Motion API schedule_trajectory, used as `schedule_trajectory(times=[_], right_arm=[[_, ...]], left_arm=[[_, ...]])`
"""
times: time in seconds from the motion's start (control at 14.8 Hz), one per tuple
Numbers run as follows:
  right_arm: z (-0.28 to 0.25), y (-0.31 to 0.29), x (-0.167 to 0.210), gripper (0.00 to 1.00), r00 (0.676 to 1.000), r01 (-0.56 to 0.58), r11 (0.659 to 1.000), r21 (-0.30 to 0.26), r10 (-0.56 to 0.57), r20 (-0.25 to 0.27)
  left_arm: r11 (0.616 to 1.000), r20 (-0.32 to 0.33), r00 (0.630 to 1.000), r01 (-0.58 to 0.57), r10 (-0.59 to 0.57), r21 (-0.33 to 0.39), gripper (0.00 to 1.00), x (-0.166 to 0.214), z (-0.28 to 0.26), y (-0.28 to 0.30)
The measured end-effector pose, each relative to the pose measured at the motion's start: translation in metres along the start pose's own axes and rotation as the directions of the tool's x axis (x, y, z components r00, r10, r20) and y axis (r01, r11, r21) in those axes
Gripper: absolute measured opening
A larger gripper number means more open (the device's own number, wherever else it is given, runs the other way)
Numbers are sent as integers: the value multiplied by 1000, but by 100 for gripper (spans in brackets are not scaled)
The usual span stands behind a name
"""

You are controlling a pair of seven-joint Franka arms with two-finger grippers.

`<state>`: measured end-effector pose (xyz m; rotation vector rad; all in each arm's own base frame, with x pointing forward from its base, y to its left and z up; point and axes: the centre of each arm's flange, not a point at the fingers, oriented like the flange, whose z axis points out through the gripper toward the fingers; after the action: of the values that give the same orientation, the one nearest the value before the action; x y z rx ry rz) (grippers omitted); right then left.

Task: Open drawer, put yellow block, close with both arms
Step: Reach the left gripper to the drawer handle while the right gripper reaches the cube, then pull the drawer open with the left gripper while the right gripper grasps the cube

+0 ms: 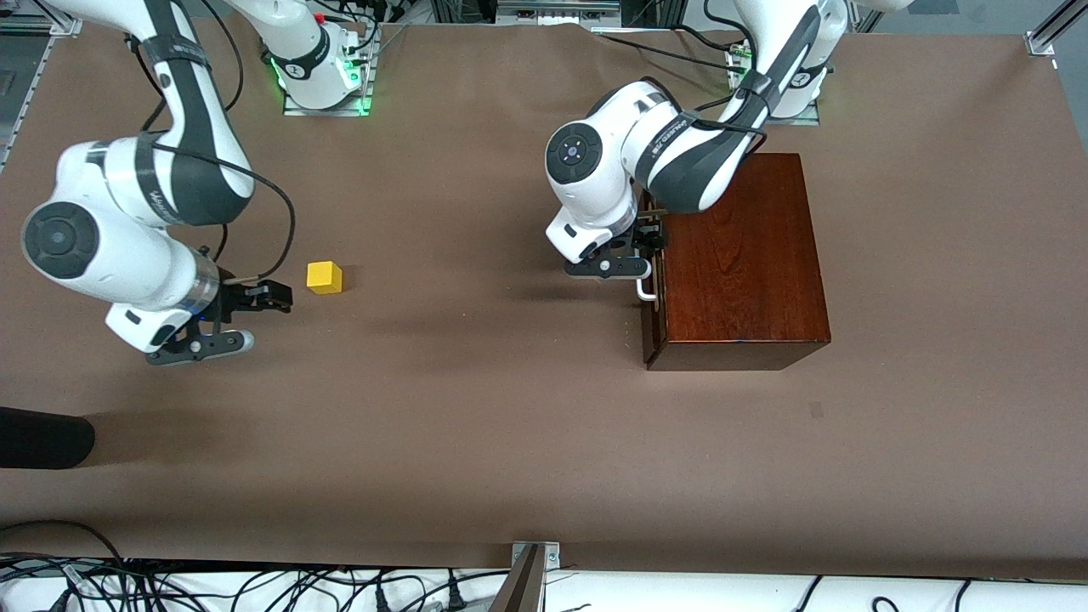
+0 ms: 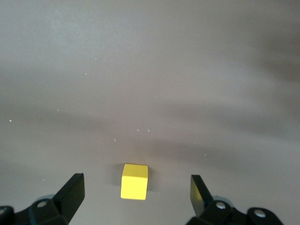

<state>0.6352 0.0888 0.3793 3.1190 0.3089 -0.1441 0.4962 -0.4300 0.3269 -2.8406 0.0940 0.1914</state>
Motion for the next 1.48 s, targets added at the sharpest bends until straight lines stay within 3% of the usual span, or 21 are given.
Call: schedule_trajectory(times=[0.4, 0.67, 0.88, 1.28, 1.48], right_arm=[[100, -2, -23, 100, 1000, -15, 1000, 0, 15, -25], [140, -3, -44, 100, 999, -42, 999, 2, 42, 15], [159, -2, -58, 100, 998, -50, 999, 2, 49, 49], [190, -3, -82, 100, 997, -55, 998, 2, 55, 54], [195, -3, -87, 100, 995, -71, 997, 2, 71, 66]], left_arm=[[994, -50, 999, -16, 21, 106, 100, -13, 27, 29], [992, -42, 999, -19, 24, 124, 100, -14, 40, 35], [995, -66, 998, 5, 2, 98, 100, -12, 39, 40], [1000, -149, 989, 27, -26, 5, 100, -25, 26, 72], [997, -147, 988, 43, -51, -59, 100, -25, 21, 78]])
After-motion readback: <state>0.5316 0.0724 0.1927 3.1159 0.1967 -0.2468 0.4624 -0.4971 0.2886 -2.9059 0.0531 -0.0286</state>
